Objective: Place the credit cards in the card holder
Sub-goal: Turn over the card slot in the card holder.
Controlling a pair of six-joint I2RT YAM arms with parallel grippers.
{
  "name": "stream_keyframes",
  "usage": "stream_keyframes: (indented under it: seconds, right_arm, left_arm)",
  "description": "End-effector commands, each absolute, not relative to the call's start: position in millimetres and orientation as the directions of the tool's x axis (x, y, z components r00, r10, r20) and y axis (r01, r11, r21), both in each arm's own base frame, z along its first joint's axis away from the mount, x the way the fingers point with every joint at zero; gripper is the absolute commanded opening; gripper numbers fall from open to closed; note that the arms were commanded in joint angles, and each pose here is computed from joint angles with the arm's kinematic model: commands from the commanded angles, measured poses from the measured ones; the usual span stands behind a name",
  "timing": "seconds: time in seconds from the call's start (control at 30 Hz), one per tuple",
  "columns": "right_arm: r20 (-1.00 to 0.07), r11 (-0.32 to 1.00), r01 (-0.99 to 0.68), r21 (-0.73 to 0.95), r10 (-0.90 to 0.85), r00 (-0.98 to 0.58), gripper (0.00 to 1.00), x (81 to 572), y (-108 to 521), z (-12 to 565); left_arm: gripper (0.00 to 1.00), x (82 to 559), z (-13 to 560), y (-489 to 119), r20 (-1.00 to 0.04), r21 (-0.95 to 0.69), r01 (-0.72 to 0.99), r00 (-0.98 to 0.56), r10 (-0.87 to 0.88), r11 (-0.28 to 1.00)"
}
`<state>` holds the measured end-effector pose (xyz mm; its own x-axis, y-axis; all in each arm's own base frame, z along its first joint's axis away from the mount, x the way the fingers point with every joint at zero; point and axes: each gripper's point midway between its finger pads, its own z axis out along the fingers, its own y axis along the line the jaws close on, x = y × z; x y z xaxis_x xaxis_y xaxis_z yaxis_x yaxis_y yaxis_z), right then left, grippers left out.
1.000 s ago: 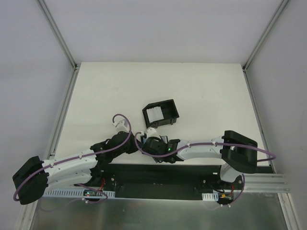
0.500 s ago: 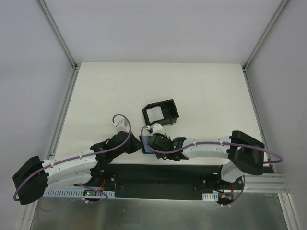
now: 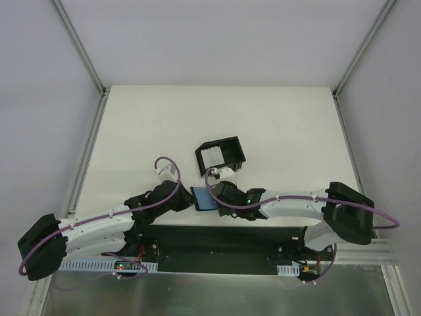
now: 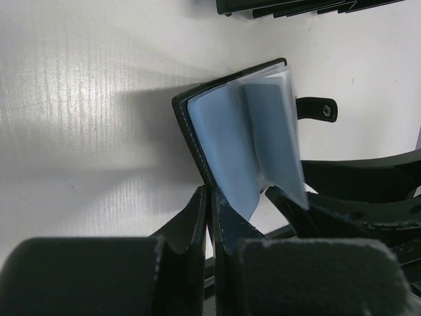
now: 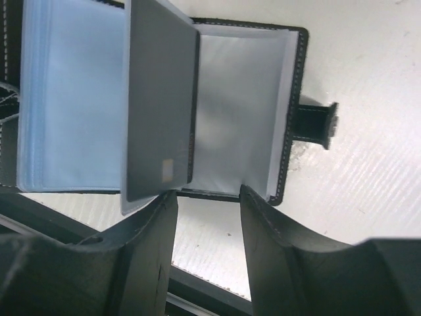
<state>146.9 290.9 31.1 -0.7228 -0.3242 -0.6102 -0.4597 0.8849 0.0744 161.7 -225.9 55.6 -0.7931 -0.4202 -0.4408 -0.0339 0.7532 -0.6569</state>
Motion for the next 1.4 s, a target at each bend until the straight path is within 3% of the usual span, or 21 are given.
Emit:
stream_keyframes:
  seconds: [0.0,0.5,0.7,1.03,1.37]
  right_arm:
    - [-0.64,0.92,-0.362,0.147,-0.19,-0.745,0.45,156.8,285.0,42.5]
    - [-0.599,0.949,-0.197,0.245,-0.011,-0.8,0.46,150.4,262.9,39.1]
    - [-0.612,0.895,-0.33,0.3,-0.085,-0.786,0.48,150.0,298.1,61.5]
    - [-0.59,0.873,-0.41,0.264,-0.19,-0.784,0.54,162.4,348.4,66.4]
    - [-0.595,0.911,-0.38,0.162,-0.217,-0.774,0.55,171.1,333.7,67.0]
  left_arm:
    - [0.0,161.6,57.0,-228.0,-0.441,-0.658,-0.028,-0.796,-0.415,0.753]
    - [0.0,162.0,56.9,-228.0,-0.442,-0.656,-0.029,-0.795,-0.415,0.754]
    - [0.0,162.3,59.2,-232.8,-0.447,-0.649,-0.007,-0.806,-0.389,0.761]
    - [0.0,161.8,67.4,-235.4,-0.455,-0.664,0.018,-0.803,-0.385,0.747]
    - [0.0,163.1,79.1,-237.5,-0.471,-0.681,0.049,-0.793,-0.387,0.73]
